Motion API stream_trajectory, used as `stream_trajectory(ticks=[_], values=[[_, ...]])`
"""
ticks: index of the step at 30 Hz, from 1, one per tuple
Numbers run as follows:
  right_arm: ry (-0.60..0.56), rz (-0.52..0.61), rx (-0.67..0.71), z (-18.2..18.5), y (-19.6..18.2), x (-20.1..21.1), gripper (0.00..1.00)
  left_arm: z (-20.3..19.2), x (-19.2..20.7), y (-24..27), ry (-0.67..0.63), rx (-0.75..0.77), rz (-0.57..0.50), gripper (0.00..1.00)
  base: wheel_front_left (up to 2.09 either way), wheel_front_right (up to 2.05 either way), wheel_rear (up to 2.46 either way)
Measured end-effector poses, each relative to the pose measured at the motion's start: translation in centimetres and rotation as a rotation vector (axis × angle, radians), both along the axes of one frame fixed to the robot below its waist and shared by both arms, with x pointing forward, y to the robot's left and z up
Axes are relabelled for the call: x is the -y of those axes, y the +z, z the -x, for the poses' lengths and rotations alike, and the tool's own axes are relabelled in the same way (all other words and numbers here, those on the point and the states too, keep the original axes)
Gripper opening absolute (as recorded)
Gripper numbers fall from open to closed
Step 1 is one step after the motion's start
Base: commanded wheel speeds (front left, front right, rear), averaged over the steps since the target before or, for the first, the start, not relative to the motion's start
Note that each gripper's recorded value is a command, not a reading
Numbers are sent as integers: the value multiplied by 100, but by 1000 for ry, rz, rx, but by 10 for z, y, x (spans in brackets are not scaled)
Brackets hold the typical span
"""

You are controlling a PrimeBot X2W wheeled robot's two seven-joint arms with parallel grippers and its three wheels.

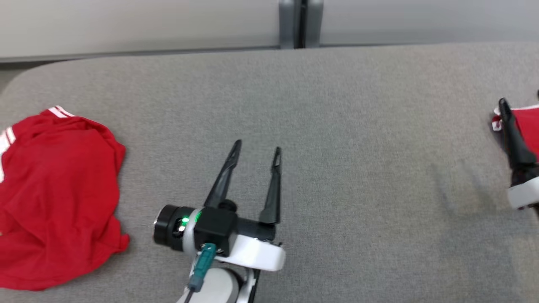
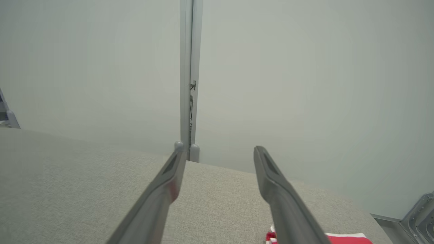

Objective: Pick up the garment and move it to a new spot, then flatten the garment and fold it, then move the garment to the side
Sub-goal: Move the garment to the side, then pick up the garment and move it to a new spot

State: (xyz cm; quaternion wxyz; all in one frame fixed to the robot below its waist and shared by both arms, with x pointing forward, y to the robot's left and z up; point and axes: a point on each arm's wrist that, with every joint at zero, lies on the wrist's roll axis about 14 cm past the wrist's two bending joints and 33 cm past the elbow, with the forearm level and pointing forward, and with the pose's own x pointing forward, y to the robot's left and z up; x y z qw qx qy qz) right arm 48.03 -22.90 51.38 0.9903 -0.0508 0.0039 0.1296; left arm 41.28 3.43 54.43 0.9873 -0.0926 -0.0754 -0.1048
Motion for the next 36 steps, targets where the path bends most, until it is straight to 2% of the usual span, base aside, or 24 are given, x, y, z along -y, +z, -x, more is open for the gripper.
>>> stream_trajectory(ticks=[7,14,20,36], values=[[5,-165,64,29,13,-38,100,18,-44,-4,116,-16,-6,100,0,0,0],[-10,-277,36,64,-3,-70,100,34,-65,-16,167,-51,-10,100,0,0,0],[-12,-285,19,77,-12,-81,100,38,-71,-19,179,-62,-6,100,0,0,0],[0,-264,32,79,-8,-84,100,43,-73,-19,179,-63,6,100,0,0,0]])
